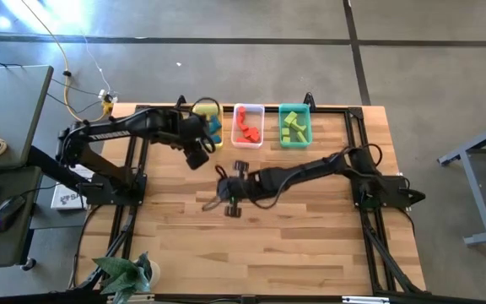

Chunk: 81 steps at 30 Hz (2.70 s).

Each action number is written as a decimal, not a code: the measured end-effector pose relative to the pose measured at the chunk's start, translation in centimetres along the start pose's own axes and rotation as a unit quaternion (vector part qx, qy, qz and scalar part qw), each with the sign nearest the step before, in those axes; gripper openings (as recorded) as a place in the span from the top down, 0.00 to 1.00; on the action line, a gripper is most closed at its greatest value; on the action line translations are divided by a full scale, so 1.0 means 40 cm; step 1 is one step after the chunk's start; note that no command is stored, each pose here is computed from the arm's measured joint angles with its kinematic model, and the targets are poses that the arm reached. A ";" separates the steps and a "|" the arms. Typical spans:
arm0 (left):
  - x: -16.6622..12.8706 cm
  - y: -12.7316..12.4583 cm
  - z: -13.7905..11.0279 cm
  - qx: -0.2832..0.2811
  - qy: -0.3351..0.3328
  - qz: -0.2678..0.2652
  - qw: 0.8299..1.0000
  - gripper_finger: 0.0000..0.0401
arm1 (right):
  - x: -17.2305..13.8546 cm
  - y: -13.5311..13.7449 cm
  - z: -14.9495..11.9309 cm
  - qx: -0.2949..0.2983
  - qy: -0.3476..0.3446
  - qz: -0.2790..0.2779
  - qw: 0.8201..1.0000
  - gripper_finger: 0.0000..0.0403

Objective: Sort & place blocks by color
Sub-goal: Put the blue block into the yellow bin, then return to Home Position

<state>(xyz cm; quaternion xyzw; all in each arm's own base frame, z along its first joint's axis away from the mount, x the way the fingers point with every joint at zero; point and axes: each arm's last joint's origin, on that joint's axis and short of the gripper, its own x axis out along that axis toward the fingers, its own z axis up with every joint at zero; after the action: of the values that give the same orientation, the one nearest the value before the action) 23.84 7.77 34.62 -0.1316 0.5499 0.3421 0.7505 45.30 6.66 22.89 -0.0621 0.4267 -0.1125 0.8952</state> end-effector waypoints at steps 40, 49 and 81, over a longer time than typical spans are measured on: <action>0.052 0.228 0.036 -0.170 0.018 0.081 0.982 0.67 | 0.204 -0.503 0.044 0.115 -0.189 -0.006 0.975 0.95; 0.052 0.225 0.036 -0.177 0.021 0.066 0.982 0.67 | 0.264 -0.488 0.017 0.112 -0.177 0.018 0.978 0.95; 0.011 0.183 0.017 -0.124 0.006 -0.002 0.992 0.67 | 0.212 -0.483 0.022 0.136 -0.132 -0.019 0.982 0.74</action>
<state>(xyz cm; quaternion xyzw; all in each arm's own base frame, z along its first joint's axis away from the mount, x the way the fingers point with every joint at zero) 19.59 13.68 35.79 -0.2264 0.5073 0.4056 0.7259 48.30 -14.16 21.09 0.0379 0.2838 -0.1778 0.9415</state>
